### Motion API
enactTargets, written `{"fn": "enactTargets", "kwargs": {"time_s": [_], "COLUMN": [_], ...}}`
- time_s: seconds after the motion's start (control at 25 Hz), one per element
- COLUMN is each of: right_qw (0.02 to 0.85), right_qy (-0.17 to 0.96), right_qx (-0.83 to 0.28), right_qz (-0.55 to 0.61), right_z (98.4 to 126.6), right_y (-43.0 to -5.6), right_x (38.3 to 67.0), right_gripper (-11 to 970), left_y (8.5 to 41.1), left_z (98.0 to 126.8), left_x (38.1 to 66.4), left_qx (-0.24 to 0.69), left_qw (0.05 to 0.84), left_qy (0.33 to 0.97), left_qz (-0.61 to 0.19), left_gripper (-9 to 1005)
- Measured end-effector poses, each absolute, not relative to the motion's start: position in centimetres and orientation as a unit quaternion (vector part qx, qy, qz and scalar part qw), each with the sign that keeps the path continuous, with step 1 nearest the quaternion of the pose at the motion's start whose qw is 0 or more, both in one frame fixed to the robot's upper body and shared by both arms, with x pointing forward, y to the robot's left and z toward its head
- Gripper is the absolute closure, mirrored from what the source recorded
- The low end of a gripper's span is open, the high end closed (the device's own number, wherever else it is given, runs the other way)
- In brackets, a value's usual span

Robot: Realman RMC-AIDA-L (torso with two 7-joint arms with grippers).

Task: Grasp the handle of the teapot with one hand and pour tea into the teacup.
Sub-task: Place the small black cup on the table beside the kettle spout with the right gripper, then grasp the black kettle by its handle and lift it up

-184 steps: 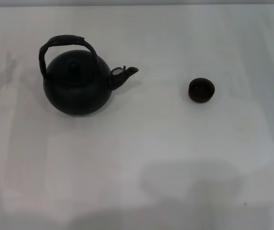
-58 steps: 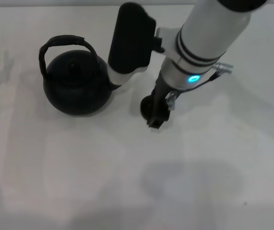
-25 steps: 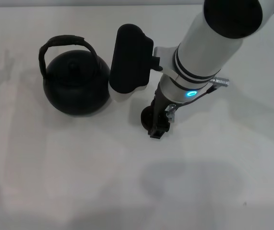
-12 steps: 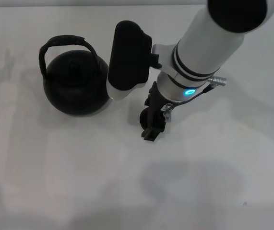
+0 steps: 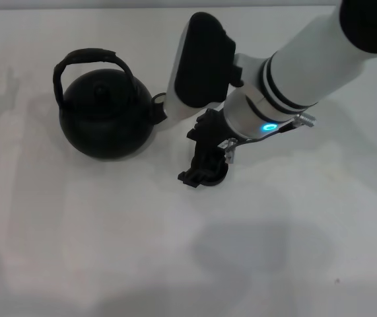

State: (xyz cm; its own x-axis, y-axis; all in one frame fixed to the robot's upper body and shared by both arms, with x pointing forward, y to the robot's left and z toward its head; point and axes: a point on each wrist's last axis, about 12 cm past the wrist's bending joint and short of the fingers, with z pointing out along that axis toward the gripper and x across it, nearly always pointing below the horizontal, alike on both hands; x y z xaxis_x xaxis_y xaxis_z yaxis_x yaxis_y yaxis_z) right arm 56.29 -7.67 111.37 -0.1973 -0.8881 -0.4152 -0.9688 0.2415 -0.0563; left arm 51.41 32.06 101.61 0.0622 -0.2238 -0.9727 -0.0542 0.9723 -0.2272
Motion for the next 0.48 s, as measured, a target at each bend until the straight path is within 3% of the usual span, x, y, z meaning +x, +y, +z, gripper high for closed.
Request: {"fn": "enactTargets", "kwargs": {"time_s": [0.48], "right_qw": [0.265], "right_qy": [0.789], "right_qx": [-0.489], "right_qz": [0.259], "right_z": [112.4], "right_y": [-13.9], "right_x": [57.9], "right_gripper": [109], "left_y": [32.4], "left_z": [101.5], "left_x": [51.2], "left_qx": [-0.115], "left_qw": [0.722], "left_qy": [0.68], "left_qz": [-0.052], "left_gripper": [148]}}
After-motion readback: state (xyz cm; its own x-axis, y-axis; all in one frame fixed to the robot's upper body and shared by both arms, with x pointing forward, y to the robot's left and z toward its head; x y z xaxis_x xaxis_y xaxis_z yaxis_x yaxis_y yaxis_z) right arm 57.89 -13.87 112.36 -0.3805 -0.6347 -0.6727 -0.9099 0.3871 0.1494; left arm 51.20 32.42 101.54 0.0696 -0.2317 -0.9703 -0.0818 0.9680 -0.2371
